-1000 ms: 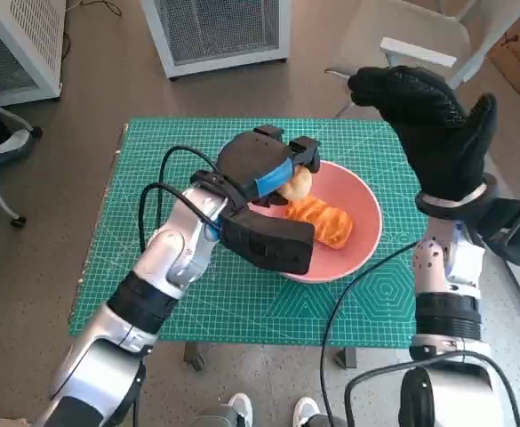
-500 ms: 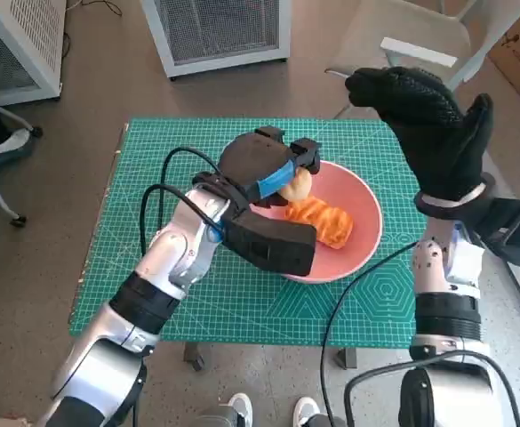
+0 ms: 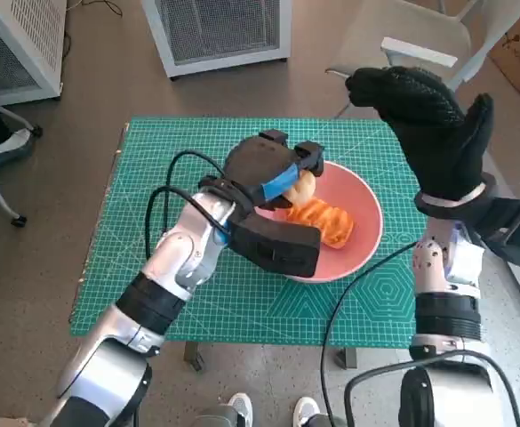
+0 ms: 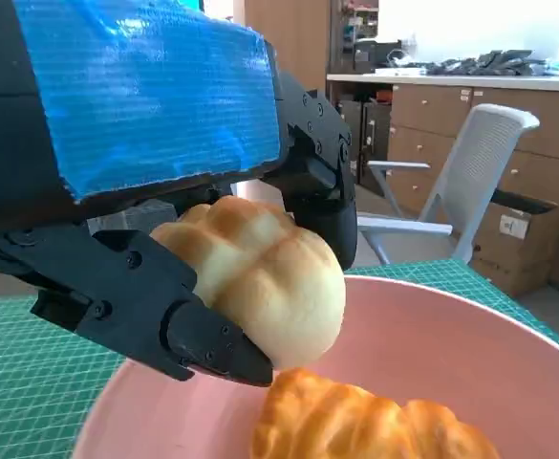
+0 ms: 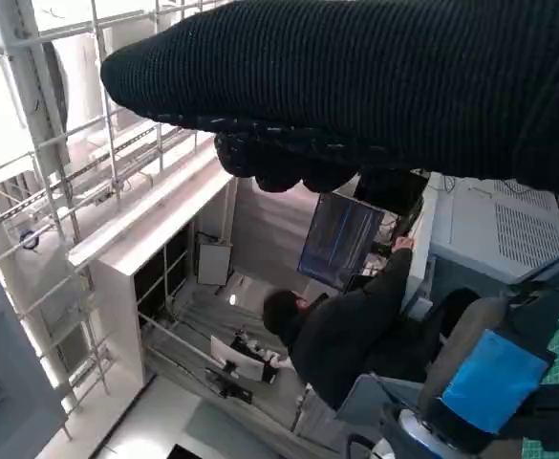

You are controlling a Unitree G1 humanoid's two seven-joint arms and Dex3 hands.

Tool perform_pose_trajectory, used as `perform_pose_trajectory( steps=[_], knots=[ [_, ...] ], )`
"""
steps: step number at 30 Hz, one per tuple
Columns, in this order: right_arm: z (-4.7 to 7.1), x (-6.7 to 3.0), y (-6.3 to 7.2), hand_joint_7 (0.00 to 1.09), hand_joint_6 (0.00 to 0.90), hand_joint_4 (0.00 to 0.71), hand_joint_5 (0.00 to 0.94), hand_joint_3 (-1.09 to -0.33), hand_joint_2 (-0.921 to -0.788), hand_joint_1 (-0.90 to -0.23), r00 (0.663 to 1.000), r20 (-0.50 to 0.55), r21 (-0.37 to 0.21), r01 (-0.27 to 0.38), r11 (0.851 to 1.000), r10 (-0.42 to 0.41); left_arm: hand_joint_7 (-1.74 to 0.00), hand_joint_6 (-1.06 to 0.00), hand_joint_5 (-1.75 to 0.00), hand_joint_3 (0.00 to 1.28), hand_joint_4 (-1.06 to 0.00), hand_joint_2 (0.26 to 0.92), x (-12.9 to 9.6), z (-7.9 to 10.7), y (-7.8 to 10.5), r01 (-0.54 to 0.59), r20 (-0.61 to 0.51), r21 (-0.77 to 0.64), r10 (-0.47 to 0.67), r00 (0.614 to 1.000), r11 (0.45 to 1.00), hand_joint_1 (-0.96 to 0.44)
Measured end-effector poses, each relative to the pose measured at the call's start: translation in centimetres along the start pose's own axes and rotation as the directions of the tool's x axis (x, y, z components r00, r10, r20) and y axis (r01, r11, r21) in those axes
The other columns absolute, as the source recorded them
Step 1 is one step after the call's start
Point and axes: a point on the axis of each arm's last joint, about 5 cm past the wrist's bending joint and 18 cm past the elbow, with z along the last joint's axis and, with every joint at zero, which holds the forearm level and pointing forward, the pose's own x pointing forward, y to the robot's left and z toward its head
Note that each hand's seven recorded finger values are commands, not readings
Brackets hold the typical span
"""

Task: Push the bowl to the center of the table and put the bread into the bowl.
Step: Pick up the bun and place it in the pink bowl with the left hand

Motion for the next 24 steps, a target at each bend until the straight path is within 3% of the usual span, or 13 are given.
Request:
perform_pose_trajectory(
  steps=[6,12,13,14,15,18,21,24],
  knots=[
    [-0.01,-0.08,-0.01,0.53,0.085,0.264,0.001,-0.736,-0.921,-0.652,1.000,-0.001,0.000,0.003,1.000,-0.003,-1.13,-0.61,-1.17,0.07,-0.74,0.914,0.06,-0.26,-0.45,0.022,-0.015,-0.008,-0.023,1.000,1.000,0.00],
    [-0.02,-0.15,-0.04,0.53,0.085,0.267,0.002,-0.734,-0.921,-0.650,1.000,-0.003,0.005,0.007,1.000,-0.007,-1.31,-0.40,-1.41,0.24,-0.53,0.920,0.09,-0.41,-0.53,0.029,-0.022,-0.054,-0.030,0.999,0.998,0.00],
    [-0.02,-0.15,-0.04,0.53,0.085,0.267,0.002,-0.734,-0.921,-0.650,1.000,-0.003,0.005,0.006,1.000,-0.006,-1.35,-0.40,-1.30,0.26,-0.48,0.920,0.10,-0.43,-0.53,0.029,-0.023,-0.064,-0.031,0.999,0.998,-0.07],
    [-0.02,-0.15,-0.04,0.53,0.085,0.268,0.003,-0.734,-0.921,-0.649,1.000,-0.003,0.005,0.006,1.000,-0.006,-1.40,-0.41,-1.06,0.27,-0.43,0.921,0.11,-0.44,-0.52,0.030,-0.024,-0.072,-0.032,0.999,0.997,-0.17],
    [-0.01,-0.15,-0.04,0.53,0.085,0.269,0.003,-0.735,-0.921,-0.649,1.000,-0.003,0.006,0.006,1.000,-0.006,-1.13,-0.37,-0.81,0.22,-0.39,0.907,0.12,-0.44,-0.52,0.032,-0.025,-0.079,-0.034,0.999,0.996,-0.19],
    [0.03,-0.14,-0.03,0.53,0.085,0.269,0.003,-0.735,-0.921,-0.648,1.000,-0.002,0.004,0.005,1.000,-0.005,-0.60,-0.38,-0.32,0.11,-0.39,0.916,0.12,-0.46,-0.54,0.034,-0.032,-0.092,-0.037,0.999,0.995,-0.28],
    [0.06,-0.12,-0.03,0.53,0.085,0.270,0.003,-0.735,-0.921,-0.647,1.000,0.000,0.003,0.004,1.000,-0.004,-0.40,-0.38,-0.13,0.08,-0.38,0.920,0.07,-0.50,-0.55,0.033,-0.037,-0.089,-0.037,0.999,0.995,-0.34],
    [0.08,-0.11,-0.03,0.52,0.085,0.270,0.003,-0.735,-0.921,-0.647,1.000,0.002,0.002,0.003,1.000,-0.003,-0.33,-0.38,-0.07,0.07,-0.38,0.921,0.01,-0.57,-0.56,0.035,-0.038,-0.080,-0.038,0.999,0.996,-0.36]
  ],
)
